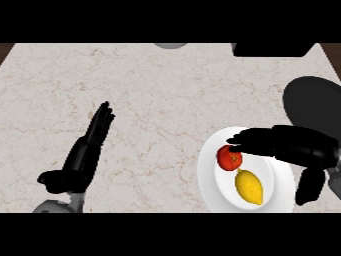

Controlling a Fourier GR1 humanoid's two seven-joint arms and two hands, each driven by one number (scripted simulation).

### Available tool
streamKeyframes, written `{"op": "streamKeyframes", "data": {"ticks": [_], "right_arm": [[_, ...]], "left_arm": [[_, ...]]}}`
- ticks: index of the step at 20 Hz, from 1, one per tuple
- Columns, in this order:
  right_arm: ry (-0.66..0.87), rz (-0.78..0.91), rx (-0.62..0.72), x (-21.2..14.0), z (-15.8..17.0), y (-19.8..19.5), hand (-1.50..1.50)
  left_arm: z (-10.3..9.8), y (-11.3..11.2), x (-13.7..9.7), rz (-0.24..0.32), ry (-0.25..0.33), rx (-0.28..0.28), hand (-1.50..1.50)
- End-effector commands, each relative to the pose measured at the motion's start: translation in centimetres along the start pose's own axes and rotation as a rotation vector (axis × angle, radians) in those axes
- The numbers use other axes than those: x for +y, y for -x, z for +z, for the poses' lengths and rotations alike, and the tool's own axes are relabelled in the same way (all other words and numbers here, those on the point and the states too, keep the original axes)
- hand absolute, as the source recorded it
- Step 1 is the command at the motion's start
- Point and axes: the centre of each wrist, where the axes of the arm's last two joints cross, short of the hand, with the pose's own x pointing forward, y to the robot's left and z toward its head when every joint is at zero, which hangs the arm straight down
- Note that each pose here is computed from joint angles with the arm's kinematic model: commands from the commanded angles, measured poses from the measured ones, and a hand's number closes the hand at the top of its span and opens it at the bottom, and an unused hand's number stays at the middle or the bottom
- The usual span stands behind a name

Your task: Pick the lemon from the plate and place it in the pan

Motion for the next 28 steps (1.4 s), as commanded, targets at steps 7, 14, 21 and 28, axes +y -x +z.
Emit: {"op": "streamKeyframes", "data": {"ticks": [7, 14, 21, 28], "right_arm": [[-0.094, 0.115, 0.099, 3.8, -2.6, -0.1, -1.50], [-0.105, 0.098, 0.115, 5.3, -1.4, 1.1, -1.50], [-0.080, 0.058, 0.121, 4.4, -3.6, -0.1, -1.50], [-0.122, 0.058, 0.155, 6.2, -6.6, 2.5, -1.50]], "left_arm": [[0.2, 0.6, 2.0, 0.014, -0.002, 0.008, 0.00], [-1.2, 0.3, -1.2, 0.012, -0.020, -0.009, 0.00], [-0.7, 0.3, -0.4, 0.008, -0.014, -0.004, 0.00], [0.5, 0.7, 0.3, 0.004, -0.009, -0.001, 0.00]]}}
